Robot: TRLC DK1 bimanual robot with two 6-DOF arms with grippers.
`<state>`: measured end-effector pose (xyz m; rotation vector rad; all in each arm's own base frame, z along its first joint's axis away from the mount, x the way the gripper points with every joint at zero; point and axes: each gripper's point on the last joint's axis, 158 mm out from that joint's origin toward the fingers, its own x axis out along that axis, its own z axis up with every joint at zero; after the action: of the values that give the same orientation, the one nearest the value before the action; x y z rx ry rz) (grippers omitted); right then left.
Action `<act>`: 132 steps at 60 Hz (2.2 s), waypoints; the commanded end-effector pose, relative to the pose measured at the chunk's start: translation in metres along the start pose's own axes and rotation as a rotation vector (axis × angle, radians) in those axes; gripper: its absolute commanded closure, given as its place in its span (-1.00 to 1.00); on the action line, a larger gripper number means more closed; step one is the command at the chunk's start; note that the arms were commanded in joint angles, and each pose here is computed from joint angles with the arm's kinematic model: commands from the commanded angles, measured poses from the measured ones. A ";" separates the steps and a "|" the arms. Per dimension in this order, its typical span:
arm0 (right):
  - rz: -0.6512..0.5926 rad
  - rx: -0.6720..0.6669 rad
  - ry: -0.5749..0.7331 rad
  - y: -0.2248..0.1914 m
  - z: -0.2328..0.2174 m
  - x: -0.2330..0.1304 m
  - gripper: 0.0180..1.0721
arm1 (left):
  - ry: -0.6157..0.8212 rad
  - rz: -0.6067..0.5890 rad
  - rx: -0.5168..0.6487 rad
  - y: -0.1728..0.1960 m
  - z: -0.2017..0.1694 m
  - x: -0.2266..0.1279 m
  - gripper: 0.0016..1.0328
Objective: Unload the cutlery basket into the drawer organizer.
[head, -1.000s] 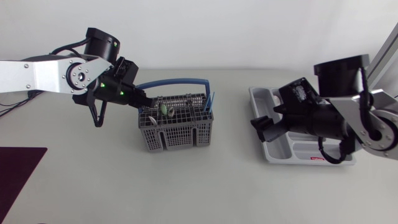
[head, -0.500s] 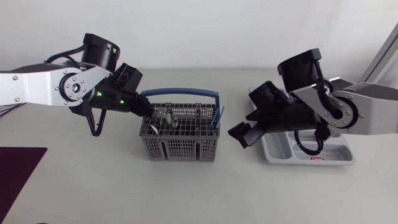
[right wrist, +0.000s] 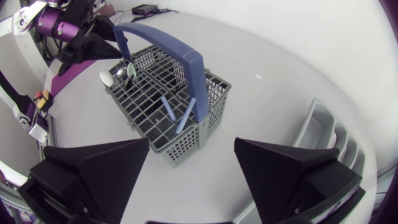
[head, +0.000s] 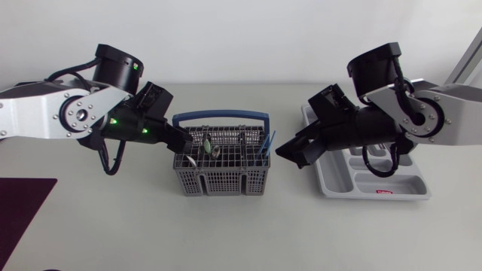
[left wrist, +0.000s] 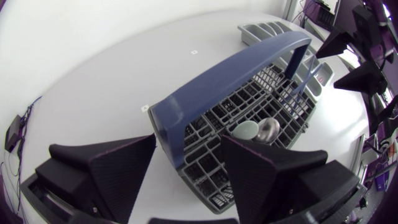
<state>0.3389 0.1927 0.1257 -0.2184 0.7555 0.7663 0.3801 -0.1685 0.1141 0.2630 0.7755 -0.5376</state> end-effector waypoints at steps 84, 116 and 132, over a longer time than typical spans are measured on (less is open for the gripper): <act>0.179 0.201 0.082 0.003 0.004 0.046 0.34 | -0.080 -0.413 0.386 -0.140 -0.003 -0.029 -0.78; 0.211 0.195 0.064 0.013 0.005 0.050 0.76 | -0.110 -0.415 0.393 -0.145 0.012 -0.010 -0.78; 0.205 0.164 0.009 0.020 0.018 0.029 0.80 | -0.104 -0.415 0.388 -0.145 0.010 -0.007 -0.78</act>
<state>0.3574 0.2303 0.1130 -0.0110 0.8647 0.8892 0.2975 -0.2834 0.1164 0.4310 0.6435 -1.0749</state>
